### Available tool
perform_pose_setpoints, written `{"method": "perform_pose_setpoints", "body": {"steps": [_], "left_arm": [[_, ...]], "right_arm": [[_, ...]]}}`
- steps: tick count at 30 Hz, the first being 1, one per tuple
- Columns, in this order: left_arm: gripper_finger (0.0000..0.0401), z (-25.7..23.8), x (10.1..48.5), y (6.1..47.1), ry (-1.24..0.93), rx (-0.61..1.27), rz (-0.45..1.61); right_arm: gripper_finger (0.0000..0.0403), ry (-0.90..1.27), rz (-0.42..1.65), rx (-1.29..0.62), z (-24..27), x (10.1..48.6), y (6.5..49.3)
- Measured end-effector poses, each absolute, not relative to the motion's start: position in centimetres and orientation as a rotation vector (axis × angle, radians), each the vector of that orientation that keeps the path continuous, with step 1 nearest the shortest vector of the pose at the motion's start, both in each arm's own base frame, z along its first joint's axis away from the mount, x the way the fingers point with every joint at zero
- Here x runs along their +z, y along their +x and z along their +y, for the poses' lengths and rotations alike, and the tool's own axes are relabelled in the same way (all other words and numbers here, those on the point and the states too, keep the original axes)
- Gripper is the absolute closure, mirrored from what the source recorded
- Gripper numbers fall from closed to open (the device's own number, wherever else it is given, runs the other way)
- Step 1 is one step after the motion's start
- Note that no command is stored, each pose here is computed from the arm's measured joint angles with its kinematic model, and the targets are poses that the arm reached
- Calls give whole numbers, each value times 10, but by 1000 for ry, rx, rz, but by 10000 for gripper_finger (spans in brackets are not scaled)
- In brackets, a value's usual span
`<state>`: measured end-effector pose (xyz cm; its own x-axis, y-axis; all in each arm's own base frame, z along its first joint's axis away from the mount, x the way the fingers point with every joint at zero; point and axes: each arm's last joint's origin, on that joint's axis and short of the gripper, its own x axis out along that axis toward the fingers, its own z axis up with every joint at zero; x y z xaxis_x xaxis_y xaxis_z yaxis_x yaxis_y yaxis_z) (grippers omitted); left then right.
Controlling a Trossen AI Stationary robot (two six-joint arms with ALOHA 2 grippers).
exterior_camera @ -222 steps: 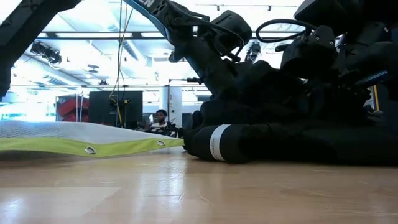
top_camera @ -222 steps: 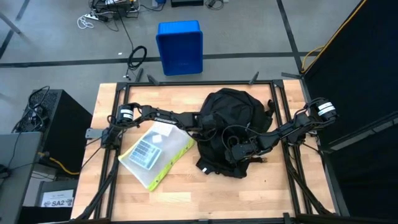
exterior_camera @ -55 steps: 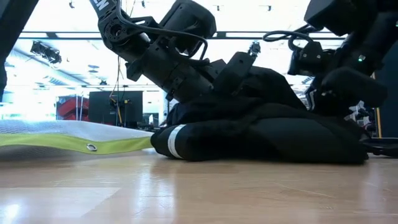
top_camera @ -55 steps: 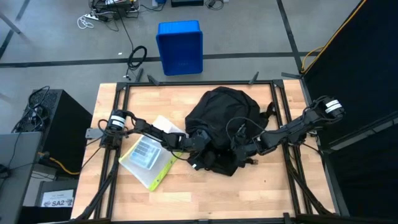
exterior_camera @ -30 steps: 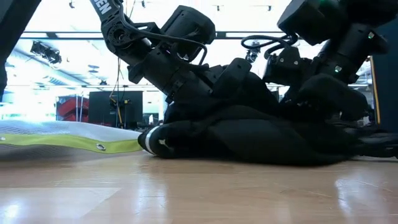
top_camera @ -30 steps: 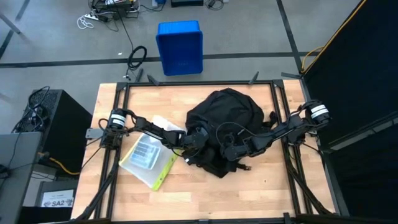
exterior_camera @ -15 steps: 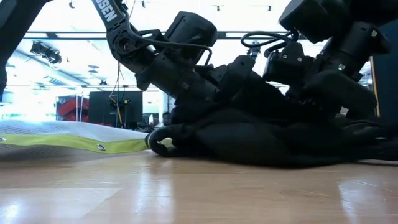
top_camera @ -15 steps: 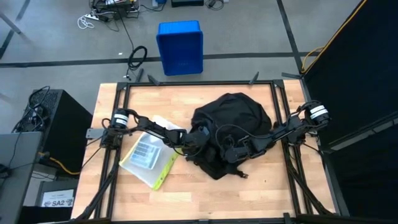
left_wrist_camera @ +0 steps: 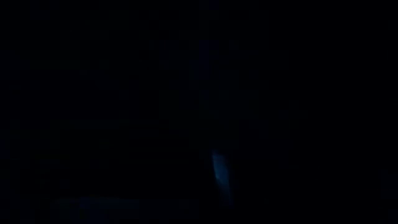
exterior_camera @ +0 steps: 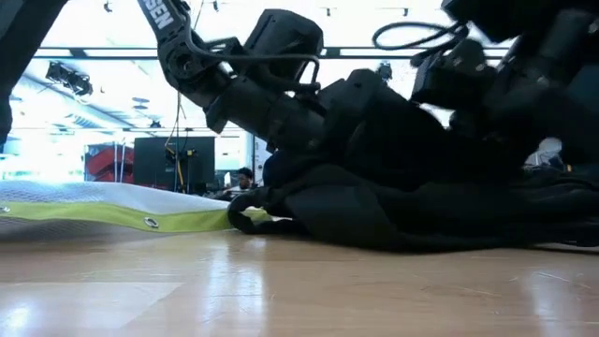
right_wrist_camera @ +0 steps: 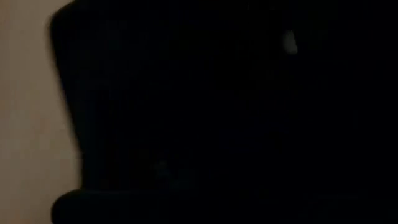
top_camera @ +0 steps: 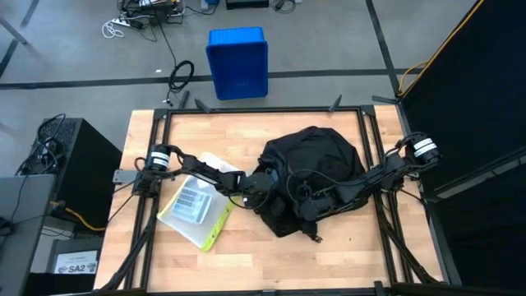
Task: Unpack backpack
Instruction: Remove the blue cellphone from the black backpack
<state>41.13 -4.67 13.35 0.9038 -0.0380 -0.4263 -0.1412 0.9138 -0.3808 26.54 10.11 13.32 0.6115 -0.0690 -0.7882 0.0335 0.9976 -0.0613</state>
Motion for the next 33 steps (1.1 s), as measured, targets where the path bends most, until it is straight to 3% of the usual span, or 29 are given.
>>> {"method": "perform_pose_setpoints", "body": {"steps": [9,20,33], "left_arm": [[398,-70,165,398,-292,36,449],[399,-95,198,374,-218,104,465],[400,-125,276,290,-131,117,551]], "right_arm": [[403,-55,824,-78,115,165,244],[403,-82,841,-182,105,166,241],[401,-86,887,-282,91,163,240]]}}
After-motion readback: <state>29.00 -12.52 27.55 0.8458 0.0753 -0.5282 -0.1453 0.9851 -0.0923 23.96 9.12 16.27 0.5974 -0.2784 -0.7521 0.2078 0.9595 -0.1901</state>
